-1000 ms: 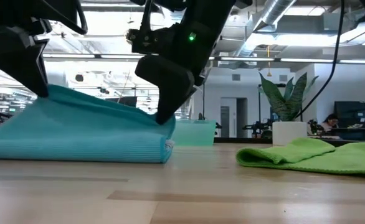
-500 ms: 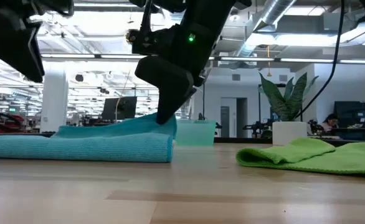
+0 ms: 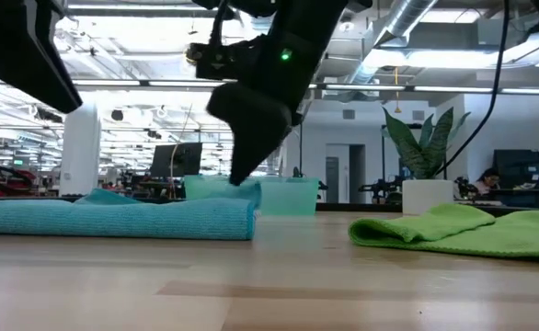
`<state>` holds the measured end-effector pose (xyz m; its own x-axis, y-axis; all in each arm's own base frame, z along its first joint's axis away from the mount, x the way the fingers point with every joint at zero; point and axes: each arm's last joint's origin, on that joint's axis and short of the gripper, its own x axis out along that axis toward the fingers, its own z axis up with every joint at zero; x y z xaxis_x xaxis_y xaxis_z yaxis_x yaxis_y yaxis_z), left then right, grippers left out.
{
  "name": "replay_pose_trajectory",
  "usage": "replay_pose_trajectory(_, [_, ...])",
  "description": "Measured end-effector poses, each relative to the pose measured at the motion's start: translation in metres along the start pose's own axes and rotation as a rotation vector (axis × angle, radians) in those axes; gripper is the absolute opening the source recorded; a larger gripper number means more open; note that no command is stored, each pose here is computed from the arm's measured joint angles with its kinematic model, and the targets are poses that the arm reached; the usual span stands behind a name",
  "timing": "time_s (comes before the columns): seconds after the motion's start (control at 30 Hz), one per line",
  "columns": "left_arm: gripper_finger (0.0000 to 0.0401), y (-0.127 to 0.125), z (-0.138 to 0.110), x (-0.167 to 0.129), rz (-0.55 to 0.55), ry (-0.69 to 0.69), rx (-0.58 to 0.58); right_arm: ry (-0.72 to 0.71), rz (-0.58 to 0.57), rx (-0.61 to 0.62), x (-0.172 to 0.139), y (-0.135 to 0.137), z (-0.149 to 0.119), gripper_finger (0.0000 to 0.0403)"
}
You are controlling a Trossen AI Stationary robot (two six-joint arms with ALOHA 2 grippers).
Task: Roll microfiber towels into tight, uniform cylinder then place into a basket
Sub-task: Fold the blue microfiber cloth
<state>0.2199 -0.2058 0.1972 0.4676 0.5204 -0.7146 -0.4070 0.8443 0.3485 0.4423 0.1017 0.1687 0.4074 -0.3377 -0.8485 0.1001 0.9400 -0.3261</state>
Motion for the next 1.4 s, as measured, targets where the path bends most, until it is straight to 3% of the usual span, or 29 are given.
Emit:
replay_pose_trajectory(0.23, [0.0098,-0.001,-0.008,0.015,0.001,-0.041,-0.032,0.080,-0.023,-0.036,-0.036,-0.018,-0.008,0.0189])
replay_pose_trajectory(0.4, [0.0098,0.001,-0.012,0.032,0.020,-0.065,-0.057,0.137,-0.037,-0.092,-0.047,-0.015,-0.017,0.0188])
replay_pose_trajectory(0.67, [0.0098,0.014,-0.004,0.057,0.061,0.034,-0.074,0.417,-0.208,-0.209,-0.024,-0.009,-0.081,0.0186])
replay_pose_trajectory(0.83, [0.0098,0.024,0.010,0.075,0.060,0.103,-0.058,0.515,-0.332,-0.189,-0.028,-0.019,-0.104,0.0186])
replay_pose_trajectory(1.0, [0.0098,0.030,0.026,0.093,-0.023,0.174,-0.038,0.391,-0.410,-0.097,-0.060,-0.031,-0.112,0.0182])
replay_pose_trajectory(1.17, [0.0098,0.032,0.045,0.110,-0.163,0.171,-0.023,0.164,-0.465,0.041,-0.103,-0.041,-0.130,0.0183])
replay_pose_trajectory(1.4, [0.0098,0.035,0.069,0.125,-0.382,0.114,-0.021,-0.083,-0.346,0.183,-0.134,-0.045,-0.153,0.0184])
